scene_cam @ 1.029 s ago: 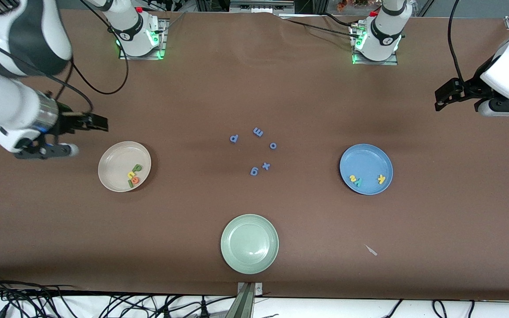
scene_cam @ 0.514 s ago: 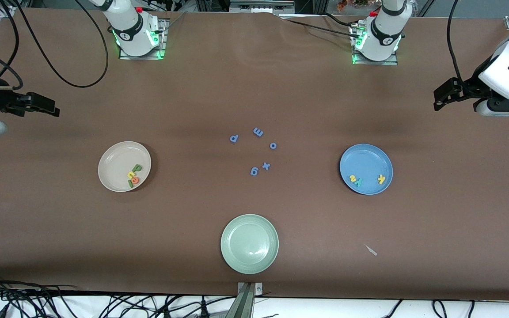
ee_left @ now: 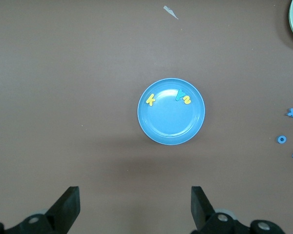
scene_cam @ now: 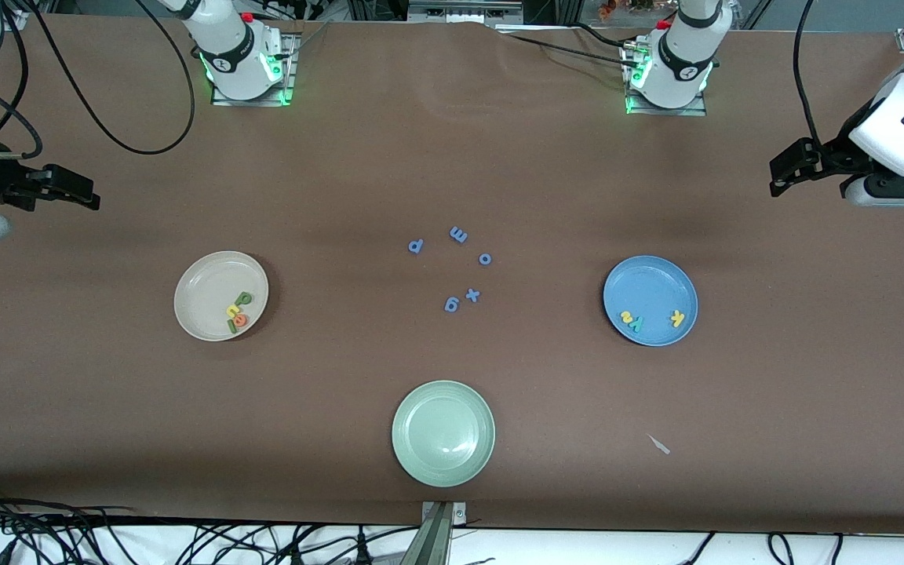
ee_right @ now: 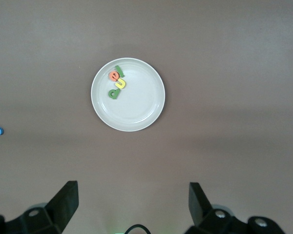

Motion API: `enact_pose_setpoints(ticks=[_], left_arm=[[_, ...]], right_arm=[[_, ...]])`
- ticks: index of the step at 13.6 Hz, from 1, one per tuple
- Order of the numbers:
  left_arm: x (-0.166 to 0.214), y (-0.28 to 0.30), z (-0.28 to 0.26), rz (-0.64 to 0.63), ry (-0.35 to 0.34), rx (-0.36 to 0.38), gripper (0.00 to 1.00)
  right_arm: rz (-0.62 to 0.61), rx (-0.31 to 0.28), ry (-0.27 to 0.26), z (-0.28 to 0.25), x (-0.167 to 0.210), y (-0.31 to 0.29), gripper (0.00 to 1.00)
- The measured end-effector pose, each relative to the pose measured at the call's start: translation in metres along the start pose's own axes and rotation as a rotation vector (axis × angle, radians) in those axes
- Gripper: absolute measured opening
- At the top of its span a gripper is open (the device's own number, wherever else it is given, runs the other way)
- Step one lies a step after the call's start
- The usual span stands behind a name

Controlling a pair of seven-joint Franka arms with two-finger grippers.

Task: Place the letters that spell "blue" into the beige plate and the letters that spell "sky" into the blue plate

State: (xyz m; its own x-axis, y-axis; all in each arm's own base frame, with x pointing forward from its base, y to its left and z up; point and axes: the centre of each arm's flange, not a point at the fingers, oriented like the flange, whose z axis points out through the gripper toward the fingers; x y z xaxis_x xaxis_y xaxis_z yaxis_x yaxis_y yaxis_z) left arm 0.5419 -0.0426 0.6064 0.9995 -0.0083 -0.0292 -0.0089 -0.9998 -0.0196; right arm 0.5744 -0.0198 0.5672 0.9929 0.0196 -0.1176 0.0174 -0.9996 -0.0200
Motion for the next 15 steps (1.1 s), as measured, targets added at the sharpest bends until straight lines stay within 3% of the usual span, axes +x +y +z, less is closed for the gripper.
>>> enact_pose_setpoints(ticks=[6,10,15], left_arm=[[0.000,0.000,0.000,0.000,0.000,0.000,1.00],[0.000,0.000,0.000,0.000,0.000,0.000,1.00],[0.000,0.000,0.000,0.000,0.000,0.000,1.00]], right_arm=[[-0.016,-0.007,0.004,0.000,0.001,-0.007,1.00],[-0.055,-0.059,0.003,0.000,0.002,-0.024,1.00],[-0.049,-0.059,0.003,0.000,0.002,-0.020,1.00]])
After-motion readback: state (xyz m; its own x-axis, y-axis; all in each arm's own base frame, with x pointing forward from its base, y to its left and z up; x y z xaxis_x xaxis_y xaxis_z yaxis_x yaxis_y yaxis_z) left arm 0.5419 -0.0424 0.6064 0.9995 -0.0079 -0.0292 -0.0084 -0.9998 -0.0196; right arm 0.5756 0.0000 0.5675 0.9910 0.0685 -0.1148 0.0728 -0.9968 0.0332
